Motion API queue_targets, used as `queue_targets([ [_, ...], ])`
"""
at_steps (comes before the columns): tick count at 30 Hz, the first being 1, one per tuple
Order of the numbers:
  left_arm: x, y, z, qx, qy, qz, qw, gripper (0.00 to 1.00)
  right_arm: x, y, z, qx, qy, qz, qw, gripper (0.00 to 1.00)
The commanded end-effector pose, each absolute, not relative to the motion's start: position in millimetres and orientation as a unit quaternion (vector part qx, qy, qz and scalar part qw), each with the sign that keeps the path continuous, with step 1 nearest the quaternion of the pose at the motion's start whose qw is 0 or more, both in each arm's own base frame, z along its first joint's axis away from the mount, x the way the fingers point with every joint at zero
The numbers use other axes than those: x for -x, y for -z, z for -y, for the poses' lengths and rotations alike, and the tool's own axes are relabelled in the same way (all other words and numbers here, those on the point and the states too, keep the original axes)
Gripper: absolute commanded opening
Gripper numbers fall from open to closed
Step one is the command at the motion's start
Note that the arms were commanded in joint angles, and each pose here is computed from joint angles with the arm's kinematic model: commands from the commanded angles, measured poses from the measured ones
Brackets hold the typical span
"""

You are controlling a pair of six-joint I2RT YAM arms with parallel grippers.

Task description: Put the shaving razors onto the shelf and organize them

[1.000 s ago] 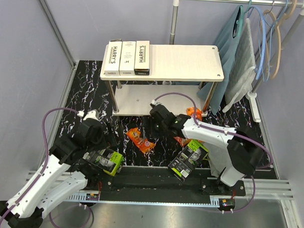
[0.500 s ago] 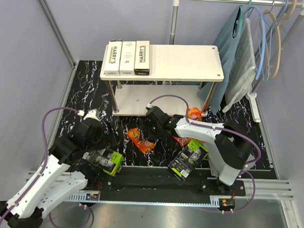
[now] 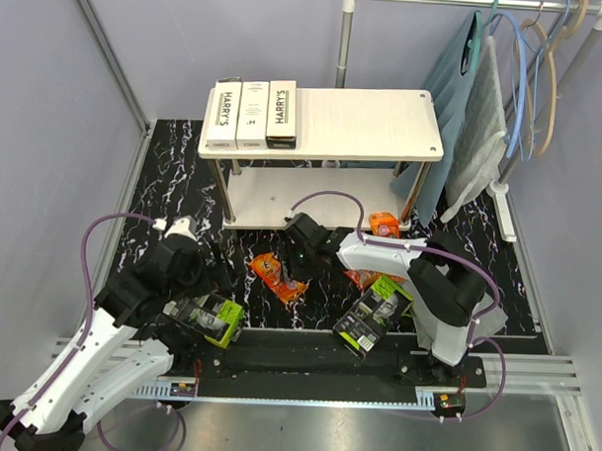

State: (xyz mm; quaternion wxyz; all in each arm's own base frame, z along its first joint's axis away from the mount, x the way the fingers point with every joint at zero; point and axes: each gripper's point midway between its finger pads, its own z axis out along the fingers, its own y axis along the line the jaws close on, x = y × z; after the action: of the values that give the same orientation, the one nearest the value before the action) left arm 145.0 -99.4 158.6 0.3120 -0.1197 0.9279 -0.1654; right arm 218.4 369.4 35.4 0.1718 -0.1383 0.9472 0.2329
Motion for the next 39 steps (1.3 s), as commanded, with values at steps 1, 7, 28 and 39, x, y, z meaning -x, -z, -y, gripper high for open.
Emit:
queue_targets([
  [1, -149, -166, 106, 0.114, 0.188, -0.920, 0.325, 0.99, -217, -41, -383, 0.148, -0.256, -0.940, 0.171, 0.51],
  [7, -149, -165, 106, 0.115, 0.188, -0.920, 0.324, 0.99, -213, -34, -386, 0.147, -0.264, -0.940, 0.158, 0.42],
  [28, -148, -162, 106, 0.116, 0.190, -0.920, 0.323, 0.99, -209, -41, -390, 0.153, -0.282, -0.934, 0.156, 0.00],
  [39, -147, -158, 107, 0.116, 0.187, -0.923, 0.316, 0.99, -204, -71, -385, 0.148, -0.300, -0.927, 0.169, 0.00],
])
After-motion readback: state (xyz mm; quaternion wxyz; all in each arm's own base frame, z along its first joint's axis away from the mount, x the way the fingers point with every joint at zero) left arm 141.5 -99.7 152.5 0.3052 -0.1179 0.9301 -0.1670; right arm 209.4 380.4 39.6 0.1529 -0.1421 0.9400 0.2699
